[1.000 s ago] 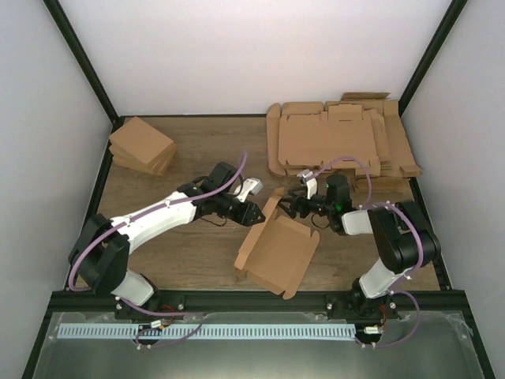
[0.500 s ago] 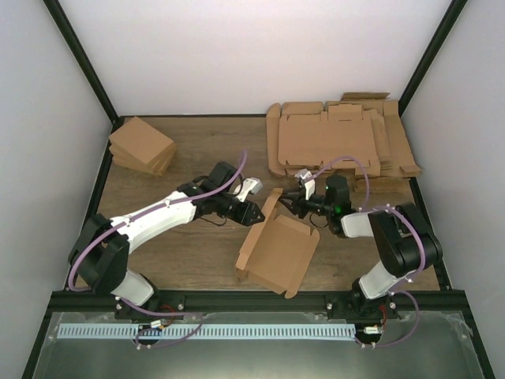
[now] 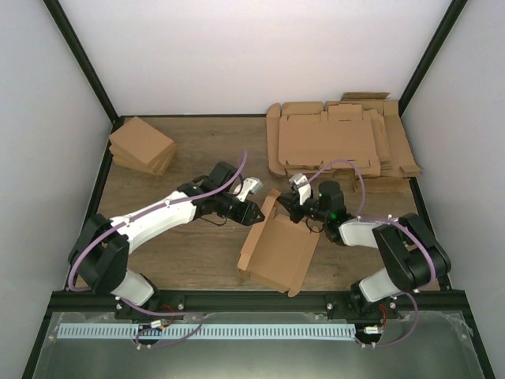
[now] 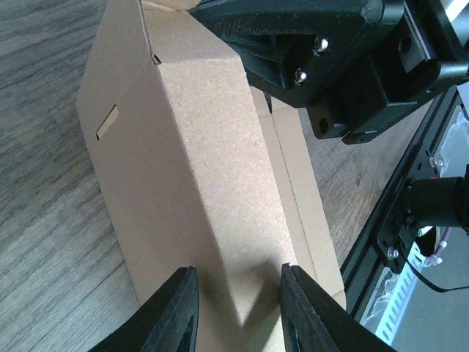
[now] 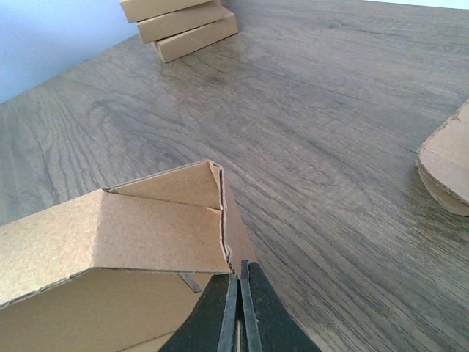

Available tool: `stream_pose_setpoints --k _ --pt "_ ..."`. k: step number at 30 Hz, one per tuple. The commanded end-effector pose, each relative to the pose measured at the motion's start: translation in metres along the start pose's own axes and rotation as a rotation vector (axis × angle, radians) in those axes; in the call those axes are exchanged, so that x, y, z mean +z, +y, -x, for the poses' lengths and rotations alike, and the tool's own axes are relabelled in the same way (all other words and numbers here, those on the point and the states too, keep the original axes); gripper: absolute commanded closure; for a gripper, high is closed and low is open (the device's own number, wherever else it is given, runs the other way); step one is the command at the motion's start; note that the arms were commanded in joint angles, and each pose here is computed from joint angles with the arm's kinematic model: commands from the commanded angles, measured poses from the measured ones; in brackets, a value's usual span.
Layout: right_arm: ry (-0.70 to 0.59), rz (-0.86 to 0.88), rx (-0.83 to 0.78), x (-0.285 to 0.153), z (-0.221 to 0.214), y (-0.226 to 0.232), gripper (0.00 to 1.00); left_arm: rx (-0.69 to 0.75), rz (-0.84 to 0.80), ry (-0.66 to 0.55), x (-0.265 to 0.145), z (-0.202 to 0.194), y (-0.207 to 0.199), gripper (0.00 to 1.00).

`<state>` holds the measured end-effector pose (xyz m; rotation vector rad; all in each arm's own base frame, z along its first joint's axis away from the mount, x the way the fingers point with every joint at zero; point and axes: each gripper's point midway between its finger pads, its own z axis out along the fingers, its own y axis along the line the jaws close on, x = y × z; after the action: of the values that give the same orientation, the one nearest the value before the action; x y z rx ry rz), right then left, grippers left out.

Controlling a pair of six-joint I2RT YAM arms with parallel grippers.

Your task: Fold the paper box

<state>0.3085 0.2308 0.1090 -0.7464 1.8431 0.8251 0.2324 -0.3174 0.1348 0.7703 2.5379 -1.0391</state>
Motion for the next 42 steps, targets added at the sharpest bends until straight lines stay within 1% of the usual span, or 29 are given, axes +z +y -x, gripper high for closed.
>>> stream_pose_setpoints --k 1,4,12,22,31,38,42 --pt "0.023 -0.031 -0.021 -0.002 -0.002 0.01 0.99 -0.02 0.093 0.025 0.003 -0.008 0.018 0.67" --pt "0.013 -0.046 -0.036 -0.009 0.003 0.017 0.99 -0.024 0.098 0.023 0.002 -0.008 0.019 0.67" --pt "0.002 -0.037 -0.015 -0.025 0.011 0.033 0.99 -0.035 0.102 0.012 0.002 -0.005 0.019 0.67" --pt "0.035 -0.038 0.072 -0.026 -0.005 0.047 0.99 -0.04 0.093 0.018 0.004 -0.007 0.019 0.67" --pt "0.051 -0.026 0.09 -0.022 -0.01 0.062 0.99 -0.032 0.089 0.031 0.006 -0.007 0.019 0.67" --pt "0.063 -0.042 0.126 -0.022 -0.012 0.066 0.99 -0.031 0.083 0.034 0.008 -0.007 0.019 0.67" --pt "0.07 -0.055 0.173 -0.023 -0.016 0.064 0.99 -0.026 0.063 0.027 0.008 -0.005 0.015 0.67"
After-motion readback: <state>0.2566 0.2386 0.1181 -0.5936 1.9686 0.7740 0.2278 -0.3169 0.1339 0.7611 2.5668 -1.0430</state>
